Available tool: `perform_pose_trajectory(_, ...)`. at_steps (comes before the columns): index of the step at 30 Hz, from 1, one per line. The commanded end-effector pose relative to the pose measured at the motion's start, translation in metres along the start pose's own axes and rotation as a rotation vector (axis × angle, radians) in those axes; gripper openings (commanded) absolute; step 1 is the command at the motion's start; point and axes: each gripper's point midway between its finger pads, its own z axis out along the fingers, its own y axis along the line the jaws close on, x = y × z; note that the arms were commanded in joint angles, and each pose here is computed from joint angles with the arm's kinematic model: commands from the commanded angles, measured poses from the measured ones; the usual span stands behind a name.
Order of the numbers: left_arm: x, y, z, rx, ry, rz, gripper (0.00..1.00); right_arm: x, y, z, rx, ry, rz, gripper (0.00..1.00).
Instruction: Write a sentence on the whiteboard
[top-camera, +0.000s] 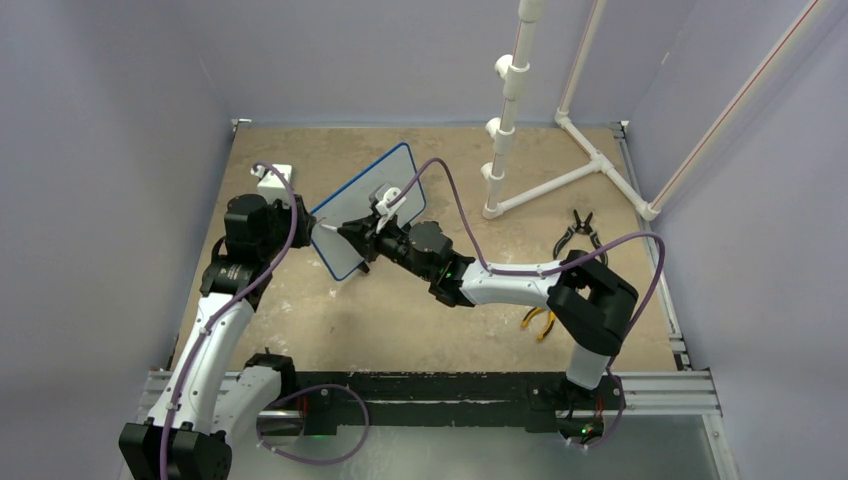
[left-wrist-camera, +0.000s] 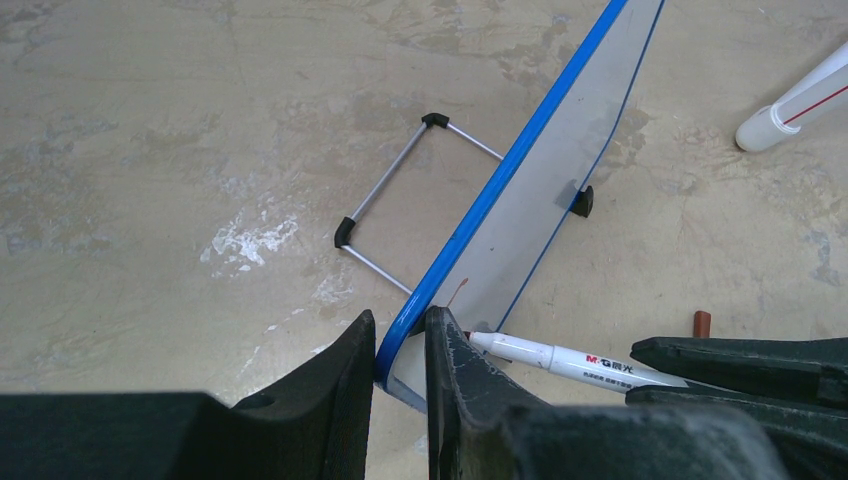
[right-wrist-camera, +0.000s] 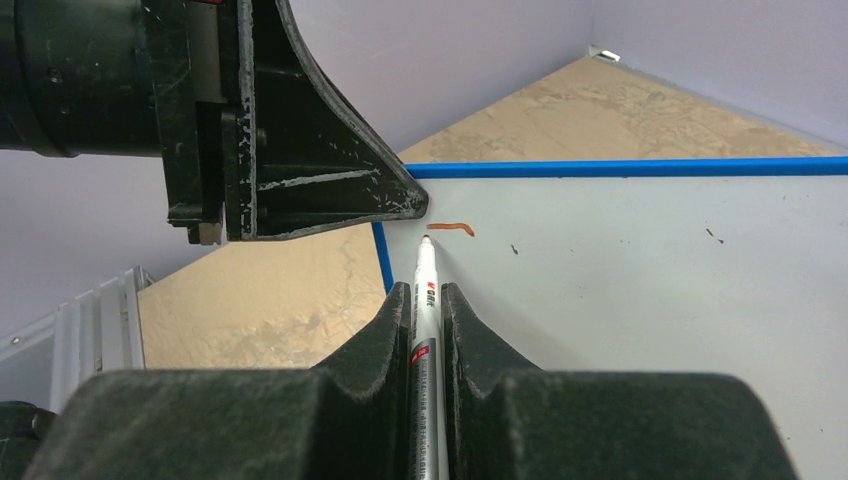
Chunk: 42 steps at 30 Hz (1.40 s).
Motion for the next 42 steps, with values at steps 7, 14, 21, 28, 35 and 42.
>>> perform_pose_trajectory(7,-0.014,0.003,-0.001,-0.016,-0.060,0.006,0.11,-0.035,0.010,0.012,-0.027,-0.093,-0.019,0.00)
perform_pose_trajectory(14,-0.014,0.003,-0.001,-0.015,-0.061,0.006,0.10,-0.031,0.009,0.018,-0.023,-0.083,-0.024,0.00)
perform_pose_trajectory(21,-0.015,0.003,-0.002,-0.015,-0.065,0.006,0.10,-0.020,0.005,0.015,-0.009,-0.060,-0.020,0.00)
perform_pose_trajectory(28,-0.015,0.003,-0.002,-0.014,-0.067,0.007,0.10,-0.005,0.000,0.013,0.010,-0.023,-0.015,0.00)
perform_pose_trajectory(35,-0.016,0.003,-0.002,-0.015,-0.068,0.007,0.09,0.012,-0.003,0.005,0.017,0.020,0.002,0.00)
perform_pose_trajectory(42,-0.016,0.003,-0.002,-0.014,-0.067,0.006,0.09,0.028,-0.007,0.001,0.030,0.058,0.008,0.00)
